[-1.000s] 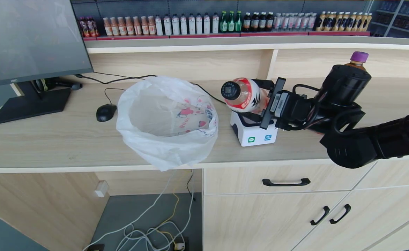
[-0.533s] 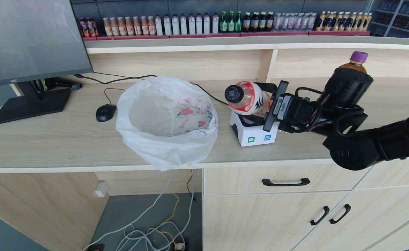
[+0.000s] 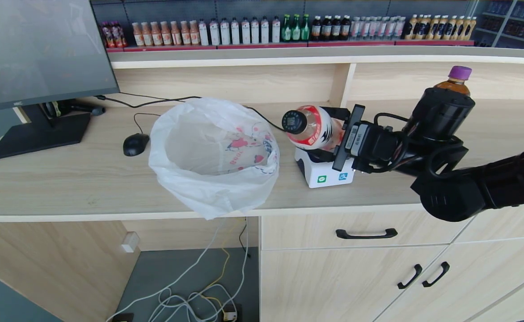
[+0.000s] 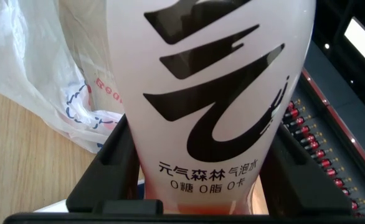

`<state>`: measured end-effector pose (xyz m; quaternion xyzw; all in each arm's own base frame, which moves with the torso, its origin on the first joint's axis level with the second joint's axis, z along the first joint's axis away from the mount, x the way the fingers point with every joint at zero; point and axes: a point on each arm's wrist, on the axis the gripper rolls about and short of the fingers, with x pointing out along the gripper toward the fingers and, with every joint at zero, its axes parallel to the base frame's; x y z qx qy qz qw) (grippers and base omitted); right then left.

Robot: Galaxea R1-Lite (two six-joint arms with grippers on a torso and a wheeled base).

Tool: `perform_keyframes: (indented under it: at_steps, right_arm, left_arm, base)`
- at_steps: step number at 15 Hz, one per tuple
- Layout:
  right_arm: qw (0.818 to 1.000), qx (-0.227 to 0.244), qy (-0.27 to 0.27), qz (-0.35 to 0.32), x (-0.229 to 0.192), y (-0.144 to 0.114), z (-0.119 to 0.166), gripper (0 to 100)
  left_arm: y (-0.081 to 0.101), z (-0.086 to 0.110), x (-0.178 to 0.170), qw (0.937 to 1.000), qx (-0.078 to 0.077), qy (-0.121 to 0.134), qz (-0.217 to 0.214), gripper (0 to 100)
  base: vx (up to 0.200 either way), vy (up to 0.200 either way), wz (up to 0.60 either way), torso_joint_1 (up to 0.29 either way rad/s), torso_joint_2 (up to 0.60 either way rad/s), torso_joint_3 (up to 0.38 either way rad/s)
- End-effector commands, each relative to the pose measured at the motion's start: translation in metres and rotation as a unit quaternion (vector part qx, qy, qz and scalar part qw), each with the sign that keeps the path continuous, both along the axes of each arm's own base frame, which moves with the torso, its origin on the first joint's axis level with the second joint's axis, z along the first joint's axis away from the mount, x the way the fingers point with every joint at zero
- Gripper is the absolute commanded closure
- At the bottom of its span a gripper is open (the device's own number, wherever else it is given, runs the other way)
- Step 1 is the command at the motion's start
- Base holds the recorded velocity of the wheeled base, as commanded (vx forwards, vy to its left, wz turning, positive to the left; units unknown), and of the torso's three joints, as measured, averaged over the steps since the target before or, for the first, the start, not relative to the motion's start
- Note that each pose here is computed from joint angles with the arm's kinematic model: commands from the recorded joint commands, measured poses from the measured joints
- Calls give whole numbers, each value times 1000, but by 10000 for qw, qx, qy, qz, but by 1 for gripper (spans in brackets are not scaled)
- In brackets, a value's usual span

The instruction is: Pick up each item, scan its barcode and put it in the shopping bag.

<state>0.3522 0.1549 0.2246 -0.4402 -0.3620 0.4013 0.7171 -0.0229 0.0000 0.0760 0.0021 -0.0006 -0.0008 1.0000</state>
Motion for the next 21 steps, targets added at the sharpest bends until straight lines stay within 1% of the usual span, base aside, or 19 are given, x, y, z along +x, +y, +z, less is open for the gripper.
perform_keyframes:
  at_steps: [1,7,11,13,14,15,17,18,21]
  right_arm:
    - [10000,10,-22,10,-1,1,2,100]
    - [10000,0,7,3,-2,0,0,100]
    - [9999,71,-28,-79,-5,0,7,100]
    - [9993,253,-69,-256,-15,1,20,100]
    - [9985,382,9,-384,-20,2,25,100]
    - [9984,412,31,-390,-22,2,26,100]
    - [9958,724,217,-523,-27,2,33,100]
    - [9939,910,295,-544,-28,3,33,100]
    - [9826,1670,587,-561,-29,6,31,100]
  left_arm:
    - [0,0,0,10000,2,-1,1,0]
    - [0,0,0,10000,2,-1,1,0]
    - [0,0,0,10000,2,-1,1,0]
    - [0,0,0,10000,2,-1,1,0]
    - [0,0,0,10000,2,-1,1,0]
    - [0,0,0,10000,2,-1,1,0]
    - [0,0,0,10000,2,-1,1,0]
    - [0,0,0,10000,2,-1,1,0]
    - [0,0,0,10000,9,-1,1,0]
  base:
    - [0,0,0,0,0,0]
    - [0,0,0,0,0,0]
    - [0,0,0,0,0,0]
    - [0,0,0,0,0,0]
    - [0,0,0,0,0,0]
    - [0,0,0,0,0,0]
    - [0,0,0,0,0,0]
    - [0,0,0,0,0,0]
    - [0,0,0,0,0,0]
